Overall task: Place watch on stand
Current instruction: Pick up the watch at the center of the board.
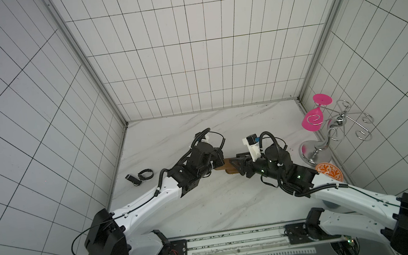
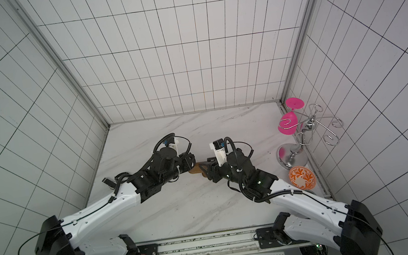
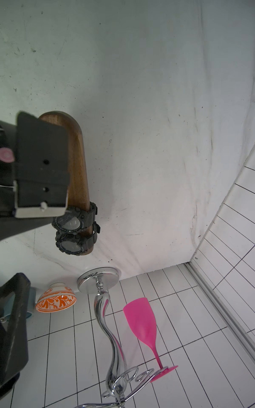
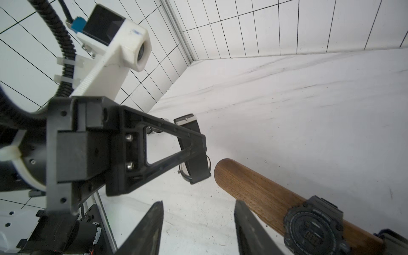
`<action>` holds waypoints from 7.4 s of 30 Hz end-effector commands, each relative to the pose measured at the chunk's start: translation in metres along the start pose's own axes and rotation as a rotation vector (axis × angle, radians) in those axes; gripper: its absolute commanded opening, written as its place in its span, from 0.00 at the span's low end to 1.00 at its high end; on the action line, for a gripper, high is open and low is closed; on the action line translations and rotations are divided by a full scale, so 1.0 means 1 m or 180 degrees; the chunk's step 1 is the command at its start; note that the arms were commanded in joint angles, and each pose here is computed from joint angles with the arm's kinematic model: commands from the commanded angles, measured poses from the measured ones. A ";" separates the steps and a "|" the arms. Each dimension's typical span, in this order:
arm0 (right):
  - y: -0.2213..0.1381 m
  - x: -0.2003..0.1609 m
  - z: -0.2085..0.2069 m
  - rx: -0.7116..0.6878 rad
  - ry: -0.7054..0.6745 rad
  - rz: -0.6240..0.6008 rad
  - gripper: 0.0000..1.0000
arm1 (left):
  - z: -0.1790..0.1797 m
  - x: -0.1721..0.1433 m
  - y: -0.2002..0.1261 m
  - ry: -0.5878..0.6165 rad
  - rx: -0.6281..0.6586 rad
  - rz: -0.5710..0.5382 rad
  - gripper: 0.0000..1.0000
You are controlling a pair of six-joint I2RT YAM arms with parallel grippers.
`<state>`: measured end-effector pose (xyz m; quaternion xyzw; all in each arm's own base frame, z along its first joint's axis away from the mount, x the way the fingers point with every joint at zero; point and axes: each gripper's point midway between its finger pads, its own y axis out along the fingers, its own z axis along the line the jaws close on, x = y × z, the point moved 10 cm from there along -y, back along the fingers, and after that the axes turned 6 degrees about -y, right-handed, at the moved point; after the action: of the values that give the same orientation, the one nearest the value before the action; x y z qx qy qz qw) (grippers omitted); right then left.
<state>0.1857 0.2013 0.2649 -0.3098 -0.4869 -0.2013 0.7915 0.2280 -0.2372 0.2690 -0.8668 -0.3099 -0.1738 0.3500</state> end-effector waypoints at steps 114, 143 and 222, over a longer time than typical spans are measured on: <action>0.000 0.018 -0.007 -0.0521 -0.0013 0.0093 0.00 | -0.025 -0.052 0.023 0.1441 0.0108 0.0170 0.29; -0.027 0.019 -0.009 -0.0285 -0.0432 -0.0019 0.36 | 0.009 0.004 0.005 0.1281 -0.0187 0.0153 0.00; -0.016 0.025 -0.005 -0.0589 -0.0345 0.0037 0.00 | -0.048 -0.043 -0.001 0.2541 -0.0173 0.0307 0.06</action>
<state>0.1838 0.1812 0.2511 -0.4389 -0.5054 -0.1824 0.7202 0.1948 -0.2855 0.2673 -0.7532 -0.1029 -0.4719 0.4464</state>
